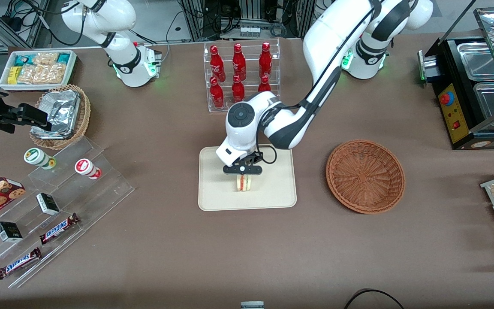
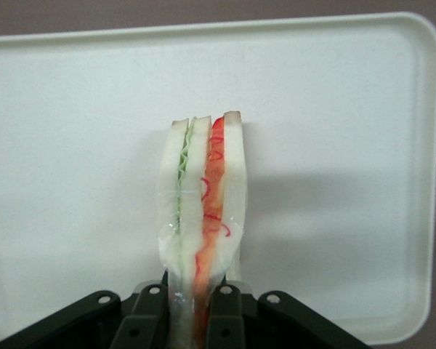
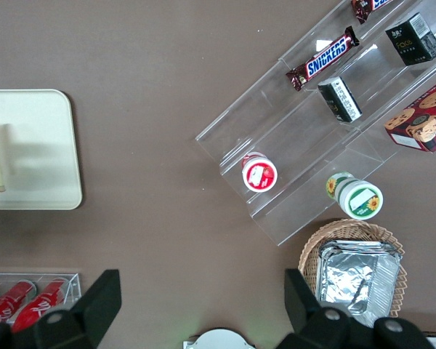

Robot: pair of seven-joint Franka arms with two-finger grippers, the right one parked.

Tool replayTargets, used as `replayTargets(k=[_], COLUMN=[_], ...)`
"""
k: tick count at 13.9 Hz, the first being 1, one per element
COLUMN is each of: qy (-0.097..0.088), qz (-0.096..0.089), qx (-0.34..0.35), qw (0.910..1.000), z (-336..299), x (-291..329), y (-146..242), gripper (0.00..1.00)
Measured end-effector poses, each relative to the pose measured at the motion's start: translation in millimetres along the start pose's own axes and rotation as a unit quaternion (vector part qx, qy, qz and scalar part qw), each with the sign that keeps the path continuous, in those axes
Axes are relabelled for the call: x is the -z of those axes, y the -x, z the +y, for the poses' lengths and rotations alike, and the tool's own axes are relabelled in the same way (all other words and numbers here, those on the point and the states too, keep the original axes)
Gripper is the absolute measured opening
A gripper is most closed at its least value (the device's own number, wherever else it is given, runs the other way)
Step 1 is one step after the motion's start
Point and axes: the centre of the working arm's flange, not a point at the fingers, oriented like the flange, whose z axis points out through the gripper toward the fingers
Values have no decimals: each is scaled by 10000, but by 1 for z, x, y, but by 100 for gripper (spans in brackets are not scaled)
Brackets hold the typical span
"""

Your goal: Place sandwich from basket to tray

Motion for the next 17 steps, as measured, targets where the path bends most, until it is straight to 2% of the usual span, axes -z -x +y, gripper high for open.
replayTargets(k=[2, 6, 7, 10, 14, 15, 17], qy=[-30, 65, 74, 149, 185, 181, 216], qz=[-34, 99, 113, 203, 386, 449, 632], qx=[21, 92, 118, 292, 555, 783, 1176], qw=[10000, 9999, 9998, 9993, 9975, 9958, 9908], z=[-1, 2, 3, 5, 2, -3, -27], x=[-15, -14, -13, 1, 79, 110, 180], y=[-2, -6, -7, -11, -18, -19, -22], gripper=[18, 19, 24, 55, 95, 100, 100])
